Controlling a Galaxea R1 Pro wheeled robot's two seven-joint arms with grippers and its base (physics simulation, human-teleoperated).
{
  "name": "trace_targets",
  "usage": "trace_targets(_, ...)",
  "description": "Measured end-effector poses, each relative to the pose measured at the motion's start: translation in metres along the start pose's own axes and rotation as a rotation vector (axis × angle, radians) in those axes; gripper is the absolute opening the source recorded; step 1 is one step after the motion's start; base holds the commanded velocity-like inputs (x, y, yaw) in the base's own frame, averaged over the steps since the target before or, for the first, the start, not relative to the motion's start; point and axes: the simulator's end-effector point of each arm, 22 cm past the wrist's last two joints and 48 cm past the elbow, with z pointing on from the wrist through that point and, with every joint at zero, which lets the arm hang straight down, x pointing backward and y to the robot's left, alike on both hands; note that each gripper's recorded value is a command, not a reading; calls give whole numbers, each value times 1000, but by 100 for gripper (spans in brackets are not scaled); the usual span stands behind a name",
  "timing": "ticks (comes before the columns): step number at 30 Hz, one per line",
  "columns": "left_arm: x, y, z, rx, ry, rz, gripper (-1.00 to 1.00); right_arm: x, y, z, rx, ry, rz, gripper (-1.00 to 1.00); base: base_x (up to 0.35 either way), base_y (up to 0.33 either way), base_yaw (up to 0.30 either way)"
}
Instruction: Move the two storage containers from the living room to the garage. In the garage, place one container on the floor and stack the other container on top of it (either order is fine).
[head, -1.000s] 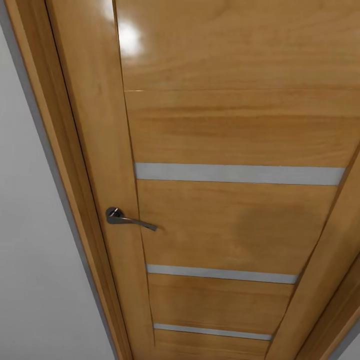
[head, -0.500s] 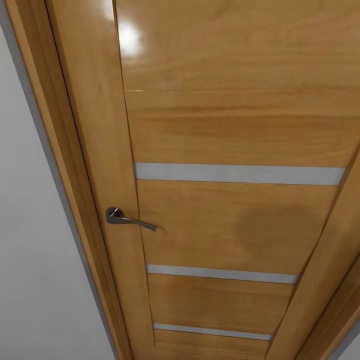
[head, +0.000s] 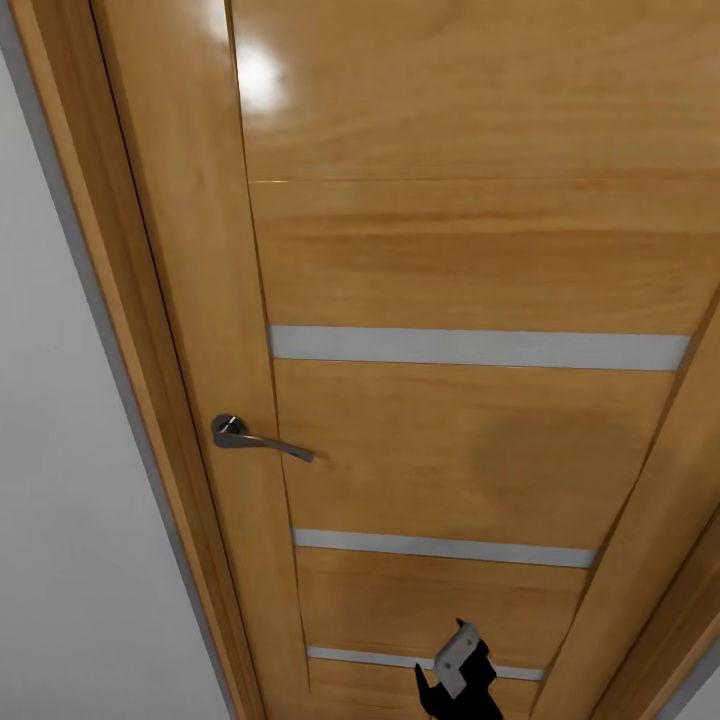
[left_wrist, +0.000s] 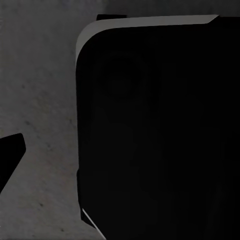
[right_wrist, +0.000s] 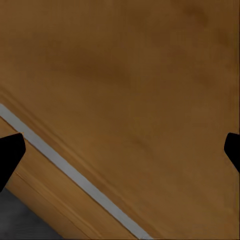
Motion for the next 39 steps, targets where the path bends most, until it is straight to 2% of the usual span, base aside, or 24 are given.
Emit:
trace_targets(7,0,0,0,0,0,0,100,-21,-12,1,38,-44,-25,100,0,0,0)
trace_targets(11,0,0,0,0,0,0,100,-30,-14,2,52,-63,-66,100,0,0,0)
trace_targets(15,0,0,0,0,0,0,100,-54,-24,13,78,-95,-85,100,0,0,0)
trace_targets(21,0,0,0,0,0,0,100,-75,-43,35,112,-74,-85,100,0,0,0)
trace_targets(27,0,0,0,0,0,0,100,-103,-64,48,149,-103,-95,100,0,0,0)
trace_targets(33,0,0,0,0,0,0,100,-120,-73,70,162,-100,-106,100,0,0,0)
trace_targets(39,0,0,0,0,0,0,100,-145,-68,79,168,-80,-73,100,0,0,0)
